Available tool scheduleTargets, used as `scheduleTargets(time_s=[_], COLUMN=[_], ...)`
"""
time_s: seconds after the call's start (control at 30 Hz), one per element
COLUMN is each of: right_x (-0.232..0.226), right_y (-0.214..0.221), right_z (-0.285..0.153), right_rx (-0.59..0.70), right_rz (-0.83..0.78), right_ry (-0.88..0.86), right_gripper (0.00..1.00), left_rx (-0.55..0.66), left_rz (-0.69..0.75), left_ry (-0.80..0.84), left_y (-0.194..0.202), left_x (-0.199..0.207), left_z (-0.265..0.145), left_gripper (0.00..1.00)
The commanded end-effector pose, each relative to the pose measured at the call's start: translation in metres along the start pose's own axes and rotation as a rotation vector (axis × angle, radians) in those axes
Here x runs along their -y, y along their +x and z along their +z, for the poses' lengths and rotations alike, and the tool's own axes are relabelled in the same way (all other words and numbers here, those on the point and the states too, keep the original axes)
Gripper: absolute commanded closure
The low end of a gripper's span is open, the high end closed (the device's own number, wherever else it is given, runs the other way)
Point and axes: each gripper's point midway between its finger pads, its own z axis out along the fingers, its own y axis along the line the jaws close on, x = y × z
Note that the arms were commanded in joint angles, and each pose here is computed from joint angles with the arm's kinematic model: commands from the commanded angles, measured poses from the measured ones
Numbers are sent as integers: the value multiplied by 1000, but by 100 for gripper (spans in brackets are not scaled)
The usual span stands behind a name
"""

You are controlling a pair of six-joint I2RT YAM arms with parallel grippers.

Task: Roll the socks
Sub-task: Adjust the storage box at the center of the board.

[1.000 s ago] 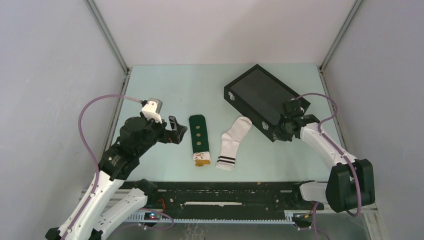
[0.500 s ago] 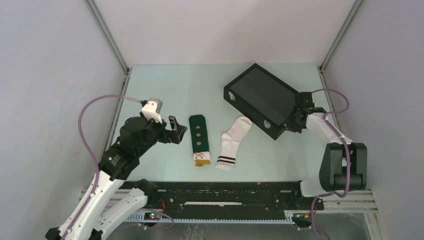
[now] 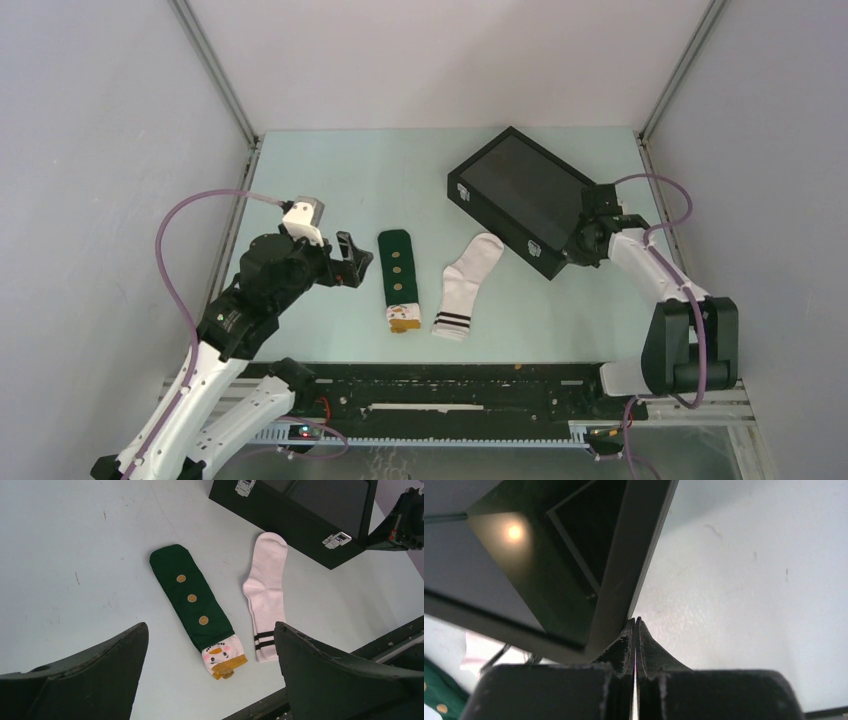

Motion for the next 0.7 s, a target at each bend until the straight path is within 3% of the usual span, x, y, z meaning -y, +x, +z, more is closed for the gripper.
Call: scheduleTargets(time_s=[0.0, 0.27, 0.67], right_x=[-13, -20, -36], right_y=[3, 36, 34], right_z=[-34, -50, -25], right_rx=[53, 23, 9], right_rz=[-55, -105, -89], right_ry=[-31, -64, -70], right_gripper=[100, 100, 100], left_rx=[2, 6, 9], left_rz=[17, 25, 25], left_ry=[-4, 13, 17], left_y=[1, -2, -4], left_x=[-1, 2, 3], left_z=[0, 3, 3], left_gripper=[0, 0, 0])
